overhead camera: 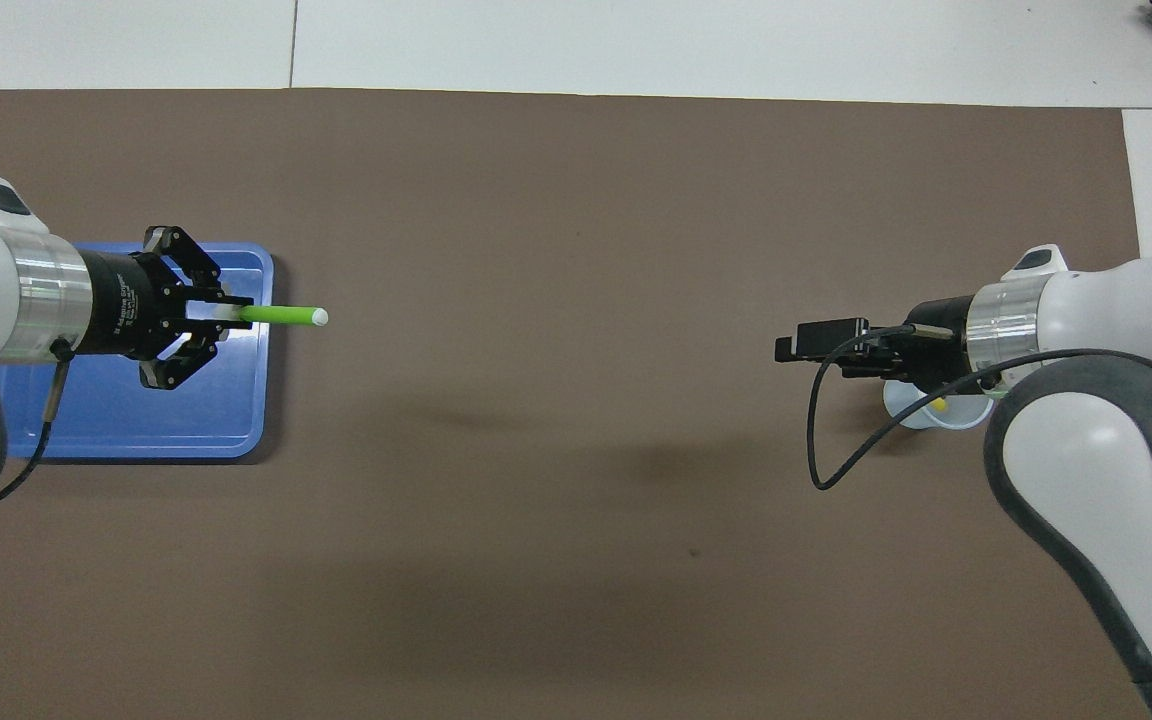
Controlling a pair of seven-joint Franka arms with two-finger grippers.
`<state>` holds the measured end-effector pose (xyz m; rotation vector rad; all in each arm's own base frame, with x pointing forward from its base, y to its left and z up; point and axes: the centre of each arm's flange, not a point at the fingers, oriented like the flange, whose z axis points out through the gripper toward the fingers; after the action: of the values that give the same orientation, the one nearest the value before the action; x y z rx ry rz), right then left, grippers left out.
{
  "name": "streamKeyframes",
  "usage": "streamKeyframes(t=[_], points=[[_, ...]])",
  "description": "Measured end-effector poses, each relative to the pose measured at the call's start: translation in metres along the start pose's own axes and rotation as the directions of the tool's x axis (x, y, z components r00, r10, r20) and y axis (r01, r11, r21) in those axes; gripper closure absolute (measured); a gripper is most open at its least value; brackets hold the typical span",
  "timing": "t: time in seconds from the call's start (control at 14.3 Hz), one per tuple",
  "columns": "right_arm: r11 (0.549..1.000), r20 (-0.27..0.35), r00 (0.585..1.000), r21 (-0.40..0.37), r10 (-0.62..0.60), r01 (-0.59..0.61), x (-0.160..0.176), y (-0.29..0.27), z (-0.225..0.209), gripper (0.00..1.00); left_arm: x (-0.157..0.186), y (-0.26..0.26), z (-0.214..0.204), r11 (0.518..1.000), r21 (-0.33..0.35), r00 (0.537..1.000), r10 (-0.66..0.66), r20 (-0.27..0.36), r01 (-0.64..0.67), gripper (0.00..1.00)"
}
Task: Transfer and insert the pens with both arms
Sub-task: 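Lift the green pen with the left gripper while the right gripper approaches, then close the right gripper on the green pen's free end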
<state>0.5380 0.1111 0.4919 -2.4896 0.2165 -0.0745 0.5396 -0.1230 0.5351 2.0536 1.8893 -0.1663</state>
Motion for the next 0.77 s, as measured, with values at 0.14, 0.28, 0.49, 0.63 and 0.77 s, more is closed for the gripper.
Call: streamKeyframes(t=[0.14, 0.28, 0.49, 0.63, 0.77], points=[[0.998, -0.011, 0.999, 0.05, 0.035, -0.035, -0.004, -0.019, 0.008, 0.0, -0.019, -0.004, 0.002, 0.999, 0.006, 0.999, -0.05, 0.009, 0.05, 0.82], [0.995, -0.035, 0.997, 0.072, 0.076, -0.073, -0.01, -0.046, 0.016, 0.0, -0.036, -0.008, 0.003, 0.996, 0.012, 0.995, -0.089, 0.033, 0.089, 0.82], [0.98, -0.097, 0.98, 0.112, 0.174, -0.163, -0.033, -0.106, 0.044, 0.0, -0.059, -0.015, 0.002, 0.99, 0.02, 0.988, -0.144, 0.053, 0.143, 0.82], [0.963, -0.109, 0.964, 0.148, 0.242, -0.225, -0.057, -0.143, 0.065, 0.0, -0.072, -0.02, 0.002, 0.984, 0.026, 0.983, -0.175, 0.058, 0.173, 0.82], [0.949, -0.117, 0.95, 0.17, 0.289, -0.267, -0.065, -0.155, 0.072, 0.0, -0.08, -0.023, 0.001, 0.98, 0.029, 0.978, -0.199, 0.06, 0.198, 0.82]])
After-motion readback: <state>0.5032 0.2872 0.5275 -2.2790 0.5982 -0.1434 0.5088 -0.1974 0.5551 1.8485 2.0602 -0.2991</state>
